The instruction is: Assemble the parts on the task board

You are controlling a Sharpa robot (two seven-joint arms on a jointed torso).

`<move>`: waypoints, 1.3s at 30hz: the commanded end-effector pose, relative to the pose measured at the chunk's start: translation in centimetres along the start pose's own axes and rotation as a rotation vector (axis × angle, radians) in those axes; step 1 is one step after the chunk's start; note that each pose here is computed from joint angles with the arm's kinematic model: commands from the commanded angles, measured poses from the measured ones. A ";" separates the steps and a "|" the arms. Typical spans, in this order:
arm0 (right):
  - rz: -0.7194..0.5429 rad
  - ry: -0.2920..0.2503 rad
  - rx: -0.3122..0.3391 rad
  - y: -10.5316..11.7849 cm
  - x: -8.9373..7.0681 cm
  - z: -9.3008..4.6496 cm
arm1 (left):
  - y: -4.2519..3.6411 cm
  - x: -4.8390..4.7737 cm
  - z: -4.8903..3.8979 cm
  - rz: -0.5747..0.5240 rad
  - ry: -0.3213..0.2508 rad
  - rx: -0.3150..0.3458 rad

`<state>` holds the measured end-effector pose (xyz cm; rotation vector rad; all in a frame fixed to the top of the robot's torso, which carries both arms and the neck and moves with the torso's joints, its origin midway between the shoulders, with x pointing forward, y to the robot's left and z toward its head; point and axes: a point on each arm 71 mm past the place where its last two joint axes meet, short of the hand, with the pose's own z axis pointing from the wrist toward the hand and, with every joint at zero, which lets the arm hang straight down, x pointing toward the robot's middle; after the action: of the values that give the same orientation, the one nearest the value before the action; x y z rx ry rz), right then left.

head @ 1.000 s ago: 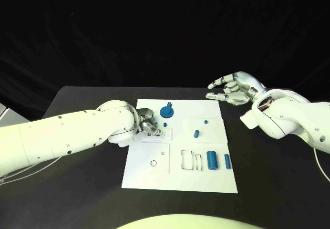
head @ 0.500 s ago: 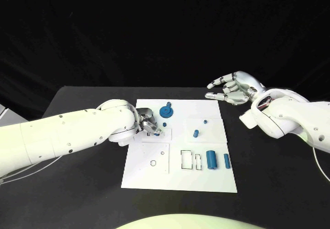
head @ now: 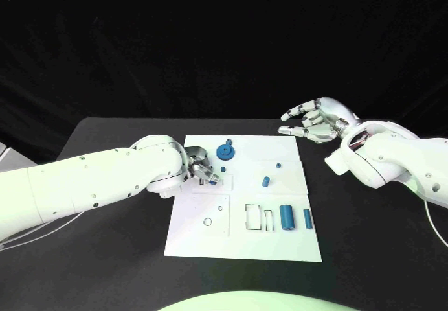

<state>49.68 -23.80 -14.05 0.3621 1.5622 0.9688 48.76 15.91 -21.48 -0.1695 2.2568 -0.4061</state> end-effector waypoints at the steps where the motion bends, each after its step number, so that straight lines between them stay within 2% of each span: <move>1: -0.009 0.010 -0.010 0.1 0.1 0.0 | 0.16 1.18 0.24 0.022 0.058 -0.011; 17: -0.014 -0.002 -0.013 0.1 0.0 -0.1 | 0.62 0.96 0.26 0.033 0.045 -0.029; 28: -0.014 0.001 -0.011 0.0 0.1 -0.1 | 0.78 0.73 -0.35 0.006 0.032 -0.018; 32: -0.014 0.001 -0.009 -0.1 0.1 -0.2 | 0.63 0.15 -0.83 -0.033 0.019 -0.005; 39: -0.015 -0.001 -0.003 -0.3 0.0 -0.1 | 0.28 -1.44 -1.83 -0.108 0.003 0.021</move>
<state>49.68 -24.05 -14.28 0.3613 1.5604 0.9580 48.45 17.12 -19.62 -0.2328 2.2356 -0.4514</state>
